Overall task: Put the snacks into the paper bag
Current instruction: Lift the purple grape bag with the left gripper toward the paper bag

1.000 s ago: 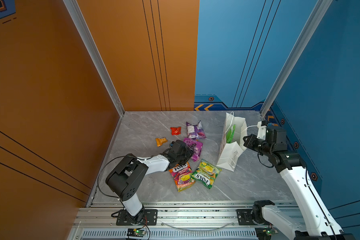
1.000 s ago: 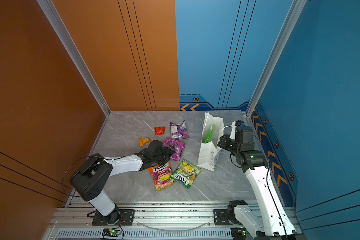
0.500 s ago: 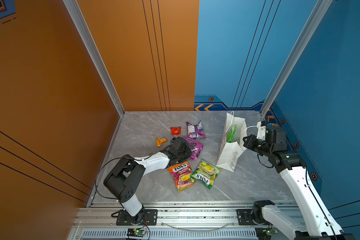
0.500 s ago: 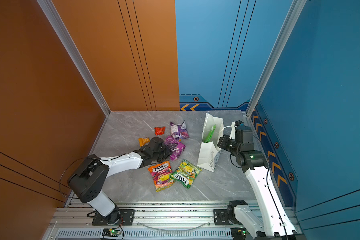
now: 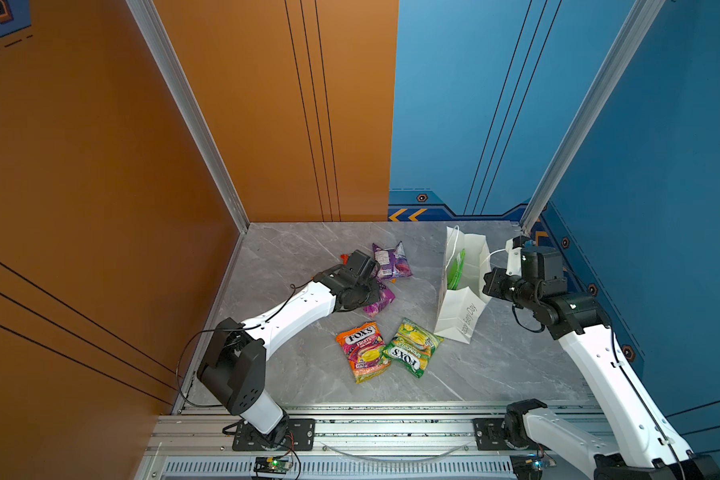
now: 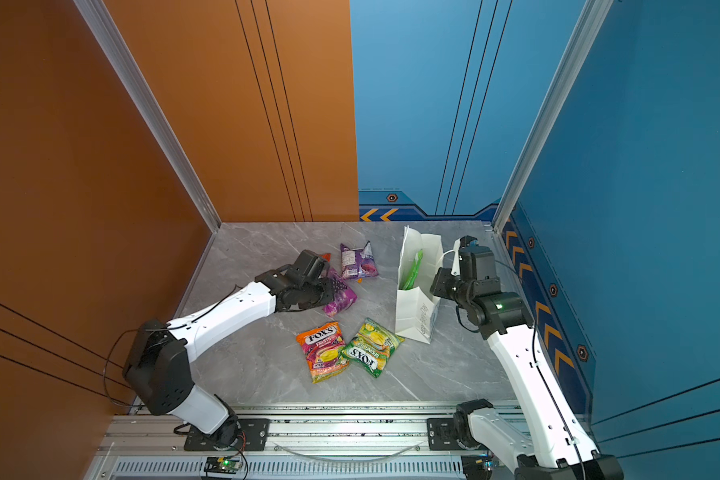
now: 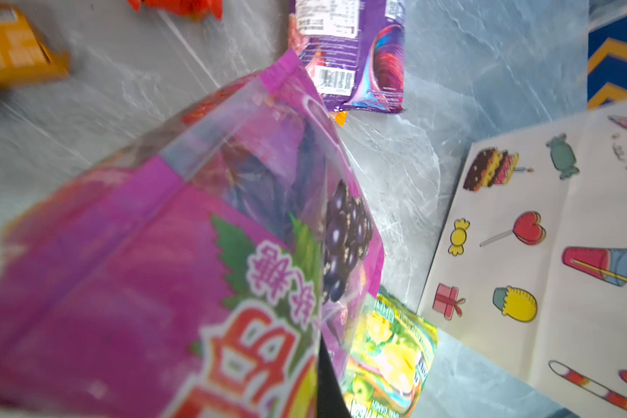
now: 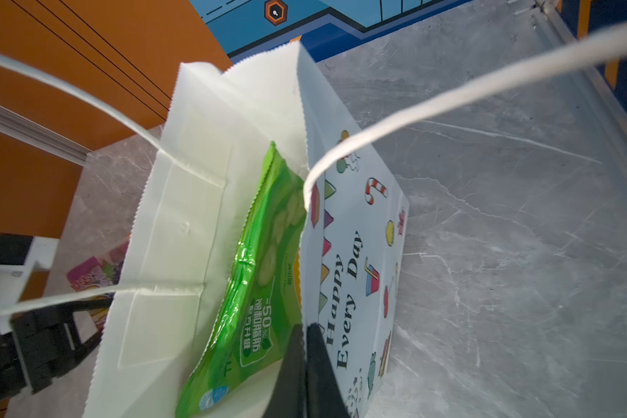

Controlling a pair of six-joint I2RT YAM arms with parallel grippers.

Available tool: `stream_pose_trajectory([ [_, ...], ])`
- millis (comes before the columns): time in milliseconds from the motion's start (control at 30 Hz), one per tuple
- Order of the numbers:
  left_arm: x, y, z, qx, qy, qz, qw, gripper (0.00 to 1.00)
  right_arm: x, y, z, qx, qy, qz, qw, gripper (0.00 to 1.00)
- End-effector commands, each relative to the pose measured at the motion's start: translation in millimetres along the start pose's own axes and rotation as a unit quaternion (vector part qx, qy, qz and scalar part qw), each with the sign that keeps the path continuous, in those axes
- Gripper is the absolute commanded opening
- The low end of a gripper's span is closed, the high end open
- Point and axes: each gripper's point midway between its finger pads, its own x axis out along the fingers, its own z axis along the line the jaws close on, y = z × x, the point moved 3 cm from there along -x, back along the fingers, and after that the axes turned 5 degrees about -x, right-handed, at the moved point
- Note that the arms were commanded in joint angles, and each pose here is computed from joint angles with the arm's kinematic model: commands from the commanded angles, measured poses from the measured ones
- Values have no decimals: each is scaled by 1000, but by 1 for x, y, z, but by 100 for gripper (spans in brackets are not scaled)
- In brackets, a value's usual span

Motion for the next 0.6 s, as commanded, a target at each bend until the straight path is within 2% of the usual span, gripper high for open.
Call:
stream_pose_trajectory([
  [0,-30,-14,-9,64,2,-23,998,0,-4,-2,-2,-60,47,19,997,0],
  [233,-67,-23,-10,69,21,-50,996,0,11,1,30,-141,47,50,988,0],
  [567,-119,-44,-15,59,63,-77,993,0,18,-17,57,-175,62,45,982,0],
])
